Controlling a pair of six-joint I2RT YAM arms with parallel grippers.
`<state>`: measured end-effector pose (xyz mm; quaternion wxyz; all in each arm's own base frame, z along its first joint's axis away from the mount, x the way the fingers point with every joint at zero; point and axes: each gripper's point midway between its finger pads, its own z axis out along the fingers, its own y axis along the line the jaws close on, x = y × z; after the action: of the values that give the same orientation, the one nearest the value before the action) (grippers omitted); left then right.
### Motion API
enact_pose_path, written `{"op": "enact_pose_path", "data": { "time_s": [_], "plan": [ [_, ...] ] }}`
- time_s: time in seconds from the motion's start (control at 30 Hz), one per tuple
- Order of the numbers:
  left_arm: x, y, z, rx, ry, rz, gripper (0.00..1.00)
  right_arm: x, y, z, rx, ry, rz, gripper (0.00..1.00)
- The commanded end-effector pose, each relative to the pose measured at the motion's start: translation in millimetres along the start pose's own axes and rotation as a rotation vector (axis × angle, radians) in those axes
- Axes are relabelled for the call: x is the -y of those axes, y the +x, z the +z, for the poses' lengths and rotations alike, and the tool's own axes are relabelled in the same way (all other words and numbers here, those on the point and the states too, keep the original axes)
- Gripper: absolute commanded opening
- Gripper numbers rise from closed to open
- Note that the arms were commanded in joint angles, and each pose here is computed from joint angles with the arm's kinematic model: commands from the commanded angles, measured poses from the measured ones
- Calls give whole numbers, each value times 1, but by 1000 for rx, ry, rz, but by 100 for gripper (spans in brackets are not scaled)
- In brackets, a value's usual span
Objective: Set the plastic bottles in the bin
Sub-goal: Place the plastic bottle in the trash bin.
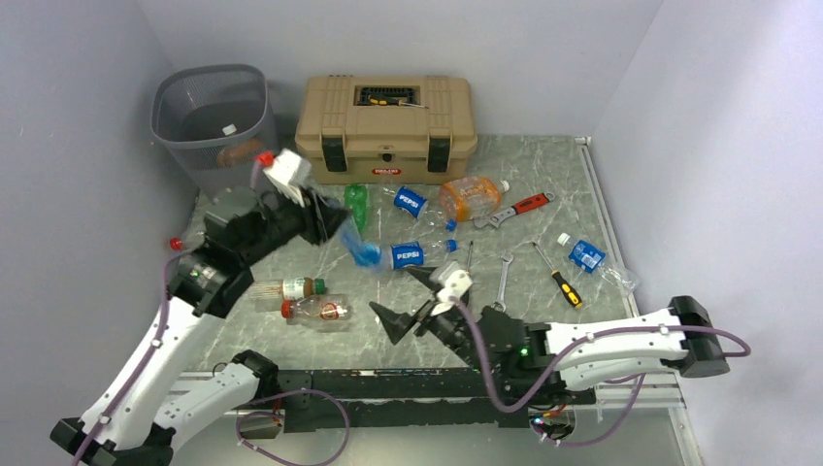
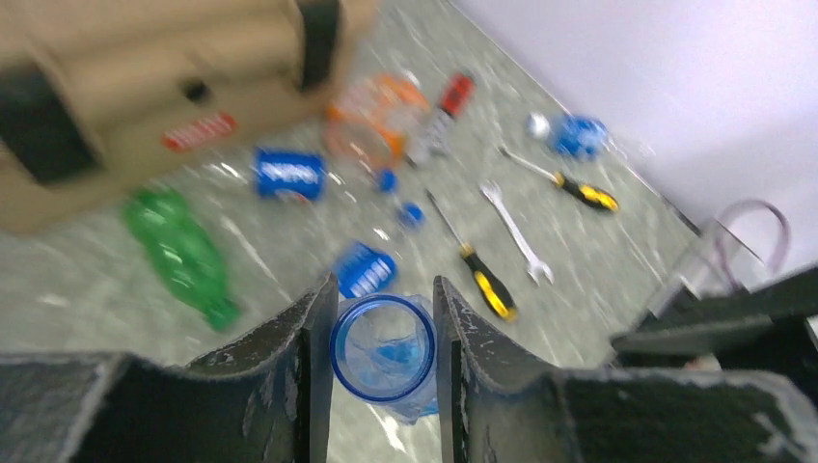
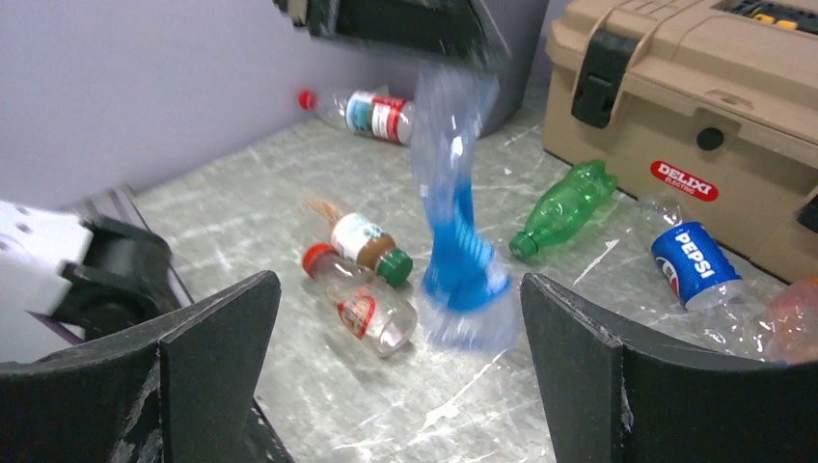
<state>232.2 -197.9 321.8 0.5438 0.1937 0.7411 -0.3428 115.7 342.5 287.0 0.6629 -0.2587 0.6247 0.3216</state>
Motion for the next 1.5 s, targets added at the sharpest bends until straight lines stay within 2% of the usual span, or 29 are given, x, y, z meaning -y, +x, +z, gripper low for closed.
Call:
{"op": "enact_pose_path", "data": {
  "time_s": [0.0,0.23,0.43,0.53,0.7,0.83,1.03,1.17,1.37,1.47],
  "plan": [
    [-27,-109,-29,222,-277,154,0,25,8,-20,-15,65,63,100],
    [-90,-231,-57,452,-785,382,0,37,28,-28,-30,104,92,100],
    [-120,-304,-59,587,-960,476,0,27,34,-30,-64,42,94,100],
    [-167,-322,-69,593,-1024,418,0,27,35,-34,-66,26,93,100],
    [-235,-319,-84,569,-1141,373,0,32,38,-43,-60,5,100,100],
    [-271,-311,-87,583,-1160,325,0,40,41,-49,-39,10,80,100],
    [-345,-264,-73,477,-1222,261,0,39,45,-49,-19,-8,70,100],
    [-378,-236,-56,452,-1131,187,0,37,52,-50,-33,-13,74,100],
    [-412,-195,-42,337,-1108,77,0,38,59,-52,-38,-11,95,100],
    [-403,-197,-21,360,-966,66,0,39,59,-51,-37,-5,89,100]
  ]
}}
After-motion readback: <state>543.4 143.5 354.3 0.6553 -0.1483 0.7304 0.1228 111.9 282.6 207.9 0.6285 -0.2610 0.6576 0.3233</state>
